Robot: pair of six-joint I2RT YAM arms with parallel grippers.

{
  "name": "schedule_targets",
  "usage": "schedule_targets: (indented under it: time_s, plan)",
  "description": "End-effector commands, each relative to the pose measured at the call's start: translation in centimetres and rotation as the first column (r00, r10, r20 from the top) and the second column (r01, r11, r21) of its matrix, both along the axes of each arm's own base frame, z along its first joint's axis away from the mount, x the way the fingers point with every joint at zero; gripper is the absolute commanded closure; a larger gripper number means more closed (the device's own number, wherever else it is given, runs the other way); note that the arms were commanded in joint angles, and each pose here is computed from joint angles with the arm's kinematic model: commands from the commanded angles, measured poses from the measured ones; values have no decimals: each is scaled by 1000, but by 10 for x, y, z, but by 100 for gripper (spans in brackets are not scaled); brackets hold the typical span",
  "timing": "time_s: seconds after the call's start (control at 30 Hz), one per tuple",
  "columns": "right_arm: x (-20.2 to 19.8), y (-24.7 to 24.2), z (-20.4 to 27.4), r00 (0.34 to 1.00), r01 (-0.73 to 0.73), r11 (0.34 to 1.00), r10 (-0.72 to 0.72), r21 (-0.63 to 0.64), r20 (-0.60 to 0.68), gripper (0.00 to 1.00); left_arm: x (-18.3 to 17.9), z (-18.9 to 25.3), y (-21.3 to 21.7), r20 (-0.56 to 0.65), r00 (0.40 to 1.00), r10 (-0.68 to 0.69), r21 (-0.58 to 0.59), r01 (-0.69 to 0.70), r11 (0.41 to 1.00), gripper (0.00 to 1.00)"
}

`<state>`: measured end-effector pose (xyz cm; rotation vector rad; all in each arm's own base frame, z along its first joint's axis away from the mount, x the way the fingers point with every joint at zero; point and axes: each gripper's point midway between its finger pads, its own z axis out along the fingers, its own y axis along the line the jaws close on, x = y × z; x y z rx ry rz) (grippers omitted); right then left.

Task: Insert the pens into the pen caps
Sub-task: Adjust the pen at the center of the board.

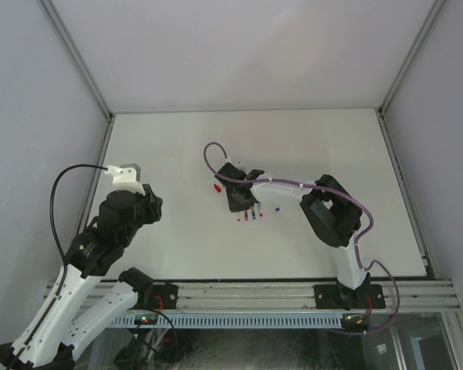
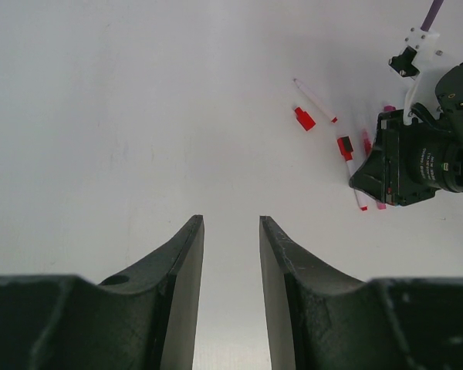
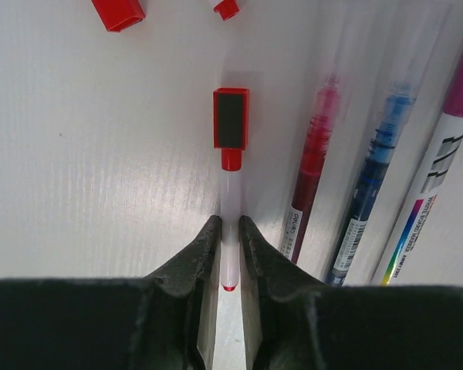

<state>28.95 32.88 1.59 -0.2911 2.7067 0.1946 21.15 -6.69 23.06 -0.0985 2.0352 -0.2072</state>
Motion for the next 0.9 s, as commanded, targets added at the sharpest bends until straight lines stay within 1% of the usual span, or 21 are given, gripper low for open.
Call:
schedule_targets:
  time_s: [0.0, 0.07, 0.2, 0.27, 0.33, 0.5, 0.73, 0.87]
  plan:
    - [3, 12, 12, 999, 30, 998, -31, 60, 14, 85, 6, 1, -3, 21, 1000, -8, 1, 8, 1000, 60]
    - [3, 14, 12, 999, 32, 997, -33, 65, 16, 82, 6, 1, -2, 20, 1000, -7, 2, 7, 1000, 61]
    - [5, 15, 23, 999, 26, 996, -29, 82, 35, 73, 5, 2, -1, 24, 1000, -2, 2, 2, 1000, 60]
    - [7, 16, 35, 998, 16, 995, -22, 102, 56, 68, 5, 2, -1, 24, 1000, 1, 3, -1, 1000, 60]
    - [10, 17, 51, 996, 1, 992, -12, 122, 90, 66, 5, 2, 0, 27, 1000, 4, 2, -4, 1000, 60]
    - [28, 18, 80, 982, -85, 985, 57, 149, 179, 65, 6, 1, 0, 26, 1000, 5, 5, -5, 1000, 60]
    - [61, 31, 78, 949, -244, 963, 213, 116, 231, 68, 6, 1, 0, 28, 1000, 8, 6, -8, 1000, 60]
    - [85, 33, 78, 939, -251, 965, 223, 78, 264, 68, 5, 2, 1, 31, 999, 10, 4, -10, 1000, 60]
